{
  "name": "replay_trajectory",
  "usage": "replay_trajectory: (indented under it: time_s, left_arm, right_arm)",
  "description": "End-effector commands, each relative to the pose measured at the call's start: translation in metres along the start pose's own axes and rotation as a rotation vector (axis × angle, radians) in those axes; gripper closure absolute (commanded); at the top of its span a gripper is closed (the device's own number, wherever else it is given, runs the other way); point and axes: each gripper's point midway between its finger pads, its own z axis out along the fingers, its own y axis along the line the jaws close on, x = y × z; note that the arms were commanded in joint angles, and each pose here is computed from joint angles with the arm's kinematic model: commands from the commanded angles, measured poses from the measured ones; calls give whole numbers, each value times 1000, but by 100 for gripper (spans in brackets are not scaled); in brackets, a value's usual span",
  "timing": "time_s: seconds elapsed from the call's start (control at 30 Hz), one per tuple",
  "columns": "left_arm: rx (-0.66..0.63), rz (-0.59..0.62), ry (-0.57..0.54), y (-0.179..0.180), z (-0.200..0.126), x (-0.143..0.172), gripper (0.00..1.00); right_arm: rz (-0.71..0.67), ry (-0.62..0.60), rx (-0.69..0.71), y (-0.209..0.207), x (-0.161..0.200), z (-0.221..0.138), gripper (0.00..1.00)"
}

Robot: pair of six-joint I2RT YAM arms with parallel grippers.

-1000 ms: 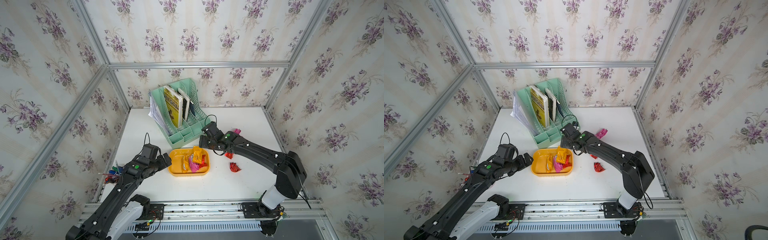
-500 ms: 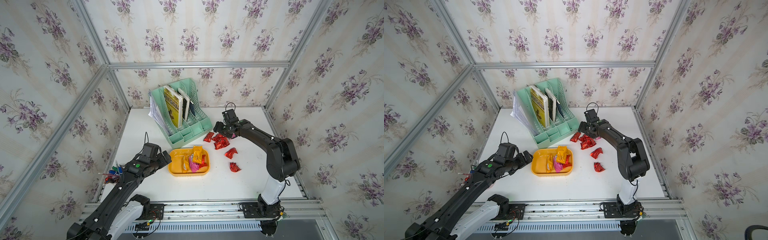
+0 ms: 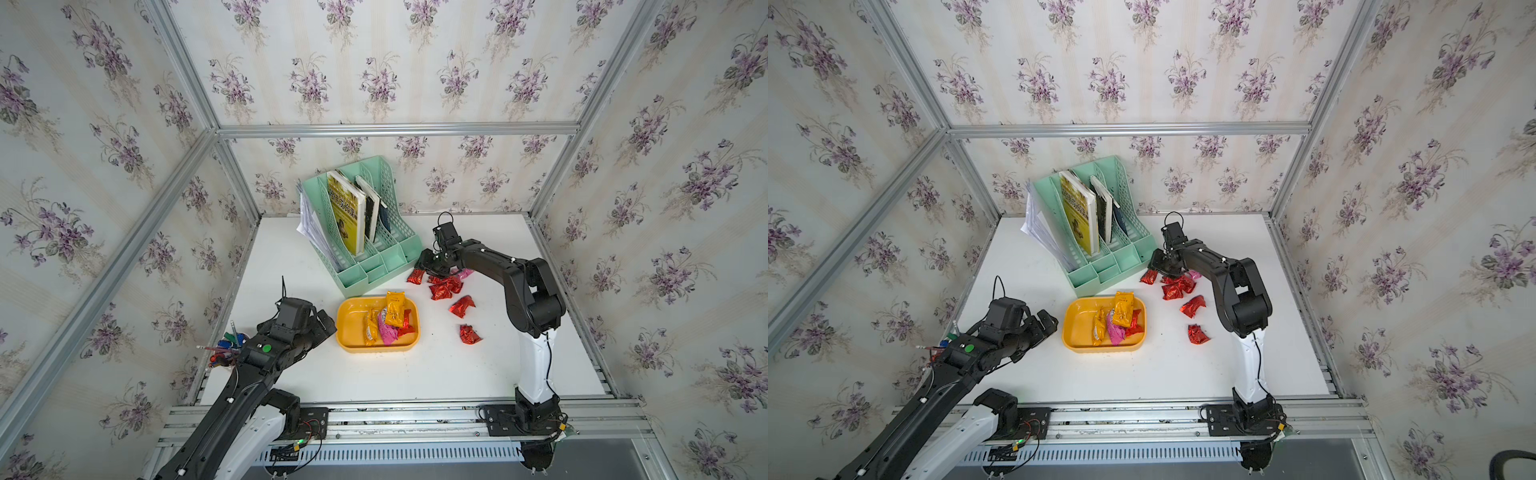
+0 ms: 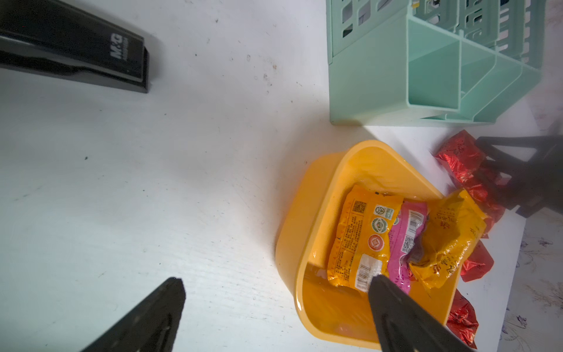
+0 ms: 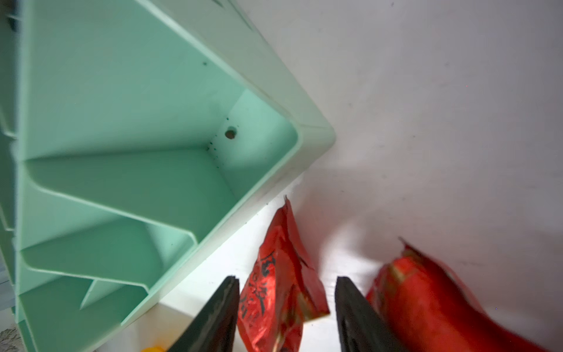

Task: Put the tea bags into the storage box
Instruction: Pick up the tea bag from the center of the board.

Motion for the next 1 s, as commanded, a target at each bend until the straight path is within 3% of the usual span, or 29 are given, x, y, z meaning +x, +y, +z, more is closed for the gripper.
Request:
replay_trajectory:
  time_s: [0.0,0.3,0.63,0.8,0.97]
  left_arm:
    - [-35,-26,-11,10,-2,1,1]
    - [-39,-15,-8,13,-3,3,1]
    - [-32,73,-6,1,3,-5,1]
    - [-18,130,4,-7,6,-8,1]
    - [-4,157,73,-10,14,-4,1]
  right_arm:
    - [9,23,-25,3,3,6,49]
    - [9,7,-49,8,3,-2,73]
    - [-20,-92,-81,22,12,-65,77]
    - [-109,-116,-117,58,47,-97,78]
    - [-234,-92,-158,119,111,-102,77]
